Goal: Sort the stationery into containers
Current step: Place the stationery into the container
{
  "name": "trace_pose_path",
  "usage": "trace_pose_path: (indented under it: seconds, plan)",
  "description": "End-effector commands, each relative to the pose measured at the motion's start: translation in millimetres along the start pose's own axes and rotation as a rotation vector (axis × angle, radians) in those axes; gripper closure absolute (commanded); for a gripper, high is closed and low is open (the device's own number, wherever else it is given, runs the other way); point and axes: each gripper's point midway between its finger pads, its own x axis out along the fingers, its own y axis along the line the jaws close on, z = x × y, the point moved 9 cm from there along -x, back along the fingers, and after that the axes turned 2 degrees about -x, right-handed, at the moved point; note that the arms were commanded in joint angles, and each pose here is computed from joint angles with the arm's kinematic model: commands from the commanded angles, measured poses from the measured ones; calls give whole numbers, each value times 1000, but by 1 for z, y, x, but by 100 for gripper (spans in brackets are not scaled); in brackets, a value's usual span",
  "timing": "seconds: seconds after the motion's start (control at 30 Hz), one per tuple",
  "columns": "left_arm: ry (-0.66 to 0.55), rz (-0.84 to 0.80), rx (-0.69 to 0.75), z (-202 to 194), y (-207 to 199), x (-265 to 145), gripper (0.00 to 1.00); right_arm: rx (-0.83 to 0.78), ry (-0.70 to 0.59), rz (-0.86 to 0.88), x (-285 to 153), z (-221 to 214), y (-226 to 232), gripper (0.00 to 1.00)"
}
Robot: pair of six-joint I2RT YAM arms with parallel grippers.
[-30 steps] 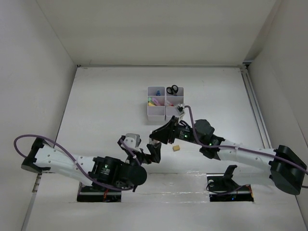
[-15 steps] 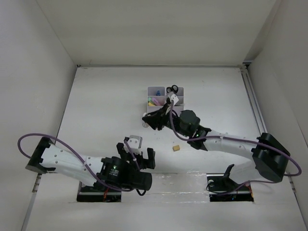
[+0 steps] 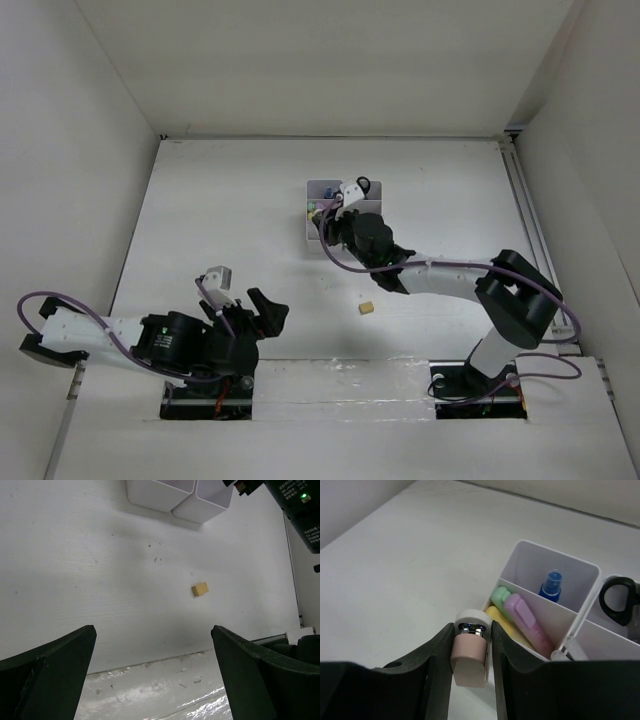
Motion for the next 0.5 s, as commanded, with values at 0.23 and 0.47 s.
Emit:
trace_pose_path:
  seconds: [0.23, 0.47]
  plan:
    - [-121, -11, -4, -7, -20, 13, 0, 29, -139, -36, 31, 19, -26, 100]
    - [-124, 21, 69, -15, -29, 17, 0, 8, -138, -26, 34, 14, -26, 100]
